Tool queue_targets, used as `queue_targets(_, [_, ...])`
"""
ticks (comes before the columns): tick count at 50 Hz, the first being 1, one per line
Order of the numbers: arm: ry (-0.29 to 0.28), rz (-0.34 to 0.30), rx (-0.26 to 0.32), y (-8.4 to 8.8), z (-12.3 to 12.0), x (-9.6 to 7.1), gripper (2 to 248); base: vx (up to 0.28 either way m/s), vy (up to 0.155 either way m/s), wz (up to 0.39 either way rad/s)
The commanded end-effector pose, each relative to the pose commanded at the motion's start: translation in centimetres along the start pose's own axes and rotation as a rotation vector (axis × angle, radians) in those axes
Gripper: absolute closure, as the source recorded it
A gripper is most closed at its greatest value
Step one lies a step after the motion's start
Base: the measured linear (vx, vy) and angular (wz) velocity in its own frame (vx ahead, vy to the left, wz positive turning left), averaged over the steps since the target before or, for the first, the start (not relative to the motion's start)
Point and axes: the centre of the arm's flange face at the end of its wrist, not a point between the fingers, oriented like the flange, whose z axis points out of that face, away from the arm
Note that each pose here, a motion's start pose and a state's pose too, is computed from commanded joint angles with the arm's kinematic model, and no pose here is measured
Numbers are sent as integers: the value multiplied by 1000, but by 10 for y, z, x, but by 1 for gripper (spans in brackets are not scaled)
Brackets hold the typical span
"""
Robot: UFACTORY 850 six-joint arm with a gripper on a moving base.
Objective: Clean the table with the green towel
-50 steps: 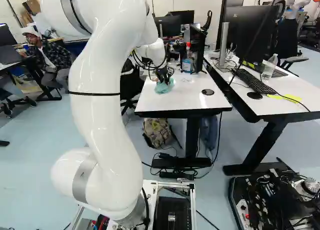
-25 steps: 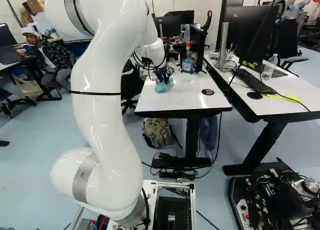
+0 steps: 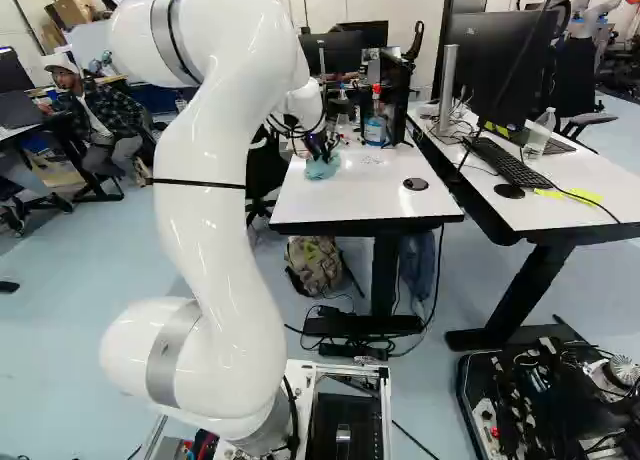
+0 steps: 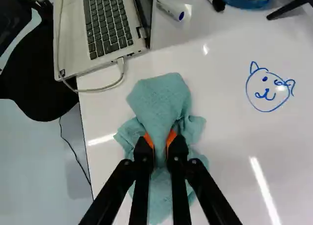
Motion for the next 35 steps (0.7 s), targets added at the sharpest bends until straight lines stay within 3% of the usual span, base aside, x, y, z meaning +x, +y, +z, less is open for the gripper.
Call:
queue_targets(21, [-4,-45,30,-37,4,-5,204,0,0,0])
queue_targets(35, [-20,-68,42,-53,-4,-20,204,0,0,0])
